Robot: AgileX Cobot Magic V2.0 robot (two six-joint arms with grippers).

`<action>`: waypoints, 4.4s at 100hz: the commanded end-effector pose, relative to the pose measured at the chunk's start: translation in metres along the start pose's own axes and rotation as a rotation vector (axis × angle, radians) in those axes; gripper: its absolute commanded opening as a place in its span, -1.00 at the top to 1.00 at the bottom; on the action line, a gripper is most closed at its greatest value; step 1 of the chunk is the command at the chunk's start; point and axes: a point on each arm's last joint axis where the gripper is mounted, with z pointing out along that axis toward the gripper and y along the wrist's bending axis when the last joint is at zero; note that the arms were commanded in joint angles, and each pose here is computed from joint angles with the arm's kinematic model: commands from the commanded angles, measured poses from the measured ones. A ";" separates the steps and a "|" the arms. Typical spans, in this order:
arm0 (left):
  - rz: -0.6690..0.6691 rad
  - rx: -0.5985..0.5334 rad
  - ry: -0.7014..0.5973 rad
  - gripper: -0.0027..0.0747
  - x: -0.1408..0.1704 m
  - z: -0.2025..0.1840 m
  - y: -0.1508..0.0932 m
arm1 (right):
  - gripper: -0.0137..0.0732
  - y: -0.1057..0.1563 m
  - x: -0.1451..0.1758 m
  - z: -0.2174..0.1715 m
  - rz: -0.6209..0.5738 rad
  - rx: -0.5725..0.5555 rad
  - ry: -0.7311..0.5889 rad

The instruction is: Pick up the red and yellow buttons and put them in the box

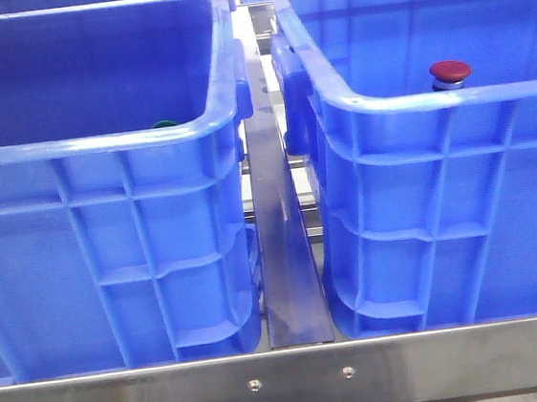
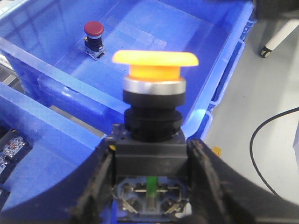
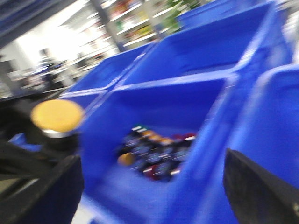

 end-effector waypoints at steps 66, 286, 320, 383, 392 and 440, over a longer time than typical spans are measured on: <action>-0.011 -0.012 -0.108 0.98 -0.014 -0.013 -0.002 | -0.75 0.039 -0.042 0.103 0.201 -0.529 0.170; -0.417 -0.734 -0.286 -0.62 0.096 -0.098 0.060 | 0.27 -0.058 -0.098 0.042 -0.236 0.261 0.002; -0.393 -0.760 -0.338 -0.19 0.104 -0.111 0.041 | 0.27 -0.106 -0.103 0.033 -0.308 0.683 -0.054; -0.393 -0.760 -0.338 0.98 0.104 -0.111 0.041 | 0.27 -0.244 -0.046 0.092 -0.176 0.976 0.225; -0.393 -0.760 -0.338 0.98 0.104 -0.111 0.041 | 0.27 -0.256 -0.044 0.100 -0.170 0.979 0.237; -0.393 -0.760 -0.338 0.98 0.104 -0.111 0.041 | 0.27 -0.274 -0.043 0.114 -0.169 0.987 0.242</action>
